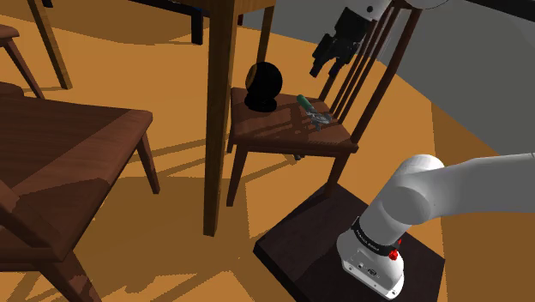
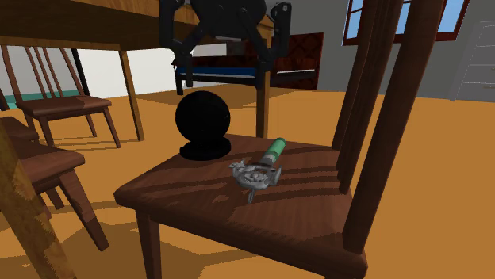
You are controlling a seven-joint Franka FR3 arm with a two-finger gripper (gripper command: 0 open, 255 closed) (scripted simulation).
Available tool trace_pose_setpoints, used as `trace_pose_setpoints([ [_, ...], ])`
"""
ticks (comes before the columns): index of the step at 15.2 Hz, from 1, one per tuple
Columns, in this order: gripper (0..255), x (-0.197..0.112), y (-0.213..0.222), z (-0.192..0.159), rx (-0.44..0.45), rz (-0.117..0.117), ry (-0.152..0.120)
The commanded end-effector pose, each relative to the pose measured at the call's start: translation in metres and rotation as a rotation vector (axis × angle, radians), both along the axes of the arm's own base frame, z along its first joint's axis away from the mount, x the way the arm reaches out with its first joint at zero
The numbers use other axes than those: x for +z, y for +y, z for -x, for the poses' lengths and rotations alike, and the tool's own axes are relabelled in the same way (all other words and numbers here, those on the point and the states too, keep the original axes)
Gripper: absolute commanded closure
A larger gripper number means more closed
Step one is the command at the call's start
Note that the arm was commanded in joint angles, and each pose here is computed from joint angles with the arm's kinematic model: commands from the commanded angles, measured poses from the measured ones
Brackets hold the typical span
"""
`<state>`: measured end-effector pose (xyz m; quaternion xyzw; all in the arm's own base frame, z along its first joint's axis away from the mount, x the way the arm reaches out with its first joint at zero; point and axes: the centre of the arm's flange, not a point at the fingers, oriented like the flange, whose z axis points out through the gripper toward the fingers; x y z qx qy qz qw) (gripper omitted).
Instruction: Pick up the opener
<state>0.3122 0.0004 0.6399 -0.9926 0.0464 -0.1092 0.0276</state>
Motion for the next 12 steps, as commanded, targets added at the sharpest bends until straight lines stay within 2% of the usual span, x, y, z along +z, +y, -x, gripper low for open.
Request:
trace_pose_setpoints([
  [1,0,0.000,0.000,0.000,0.000,0.000,0.000],
  [7,0,-0.050,-0.044,-0.059,-0.261,-0.037,0.151],
  [12,0,-0.099,-0.090,-0.092,-0.478,-0.069,0.277],
])
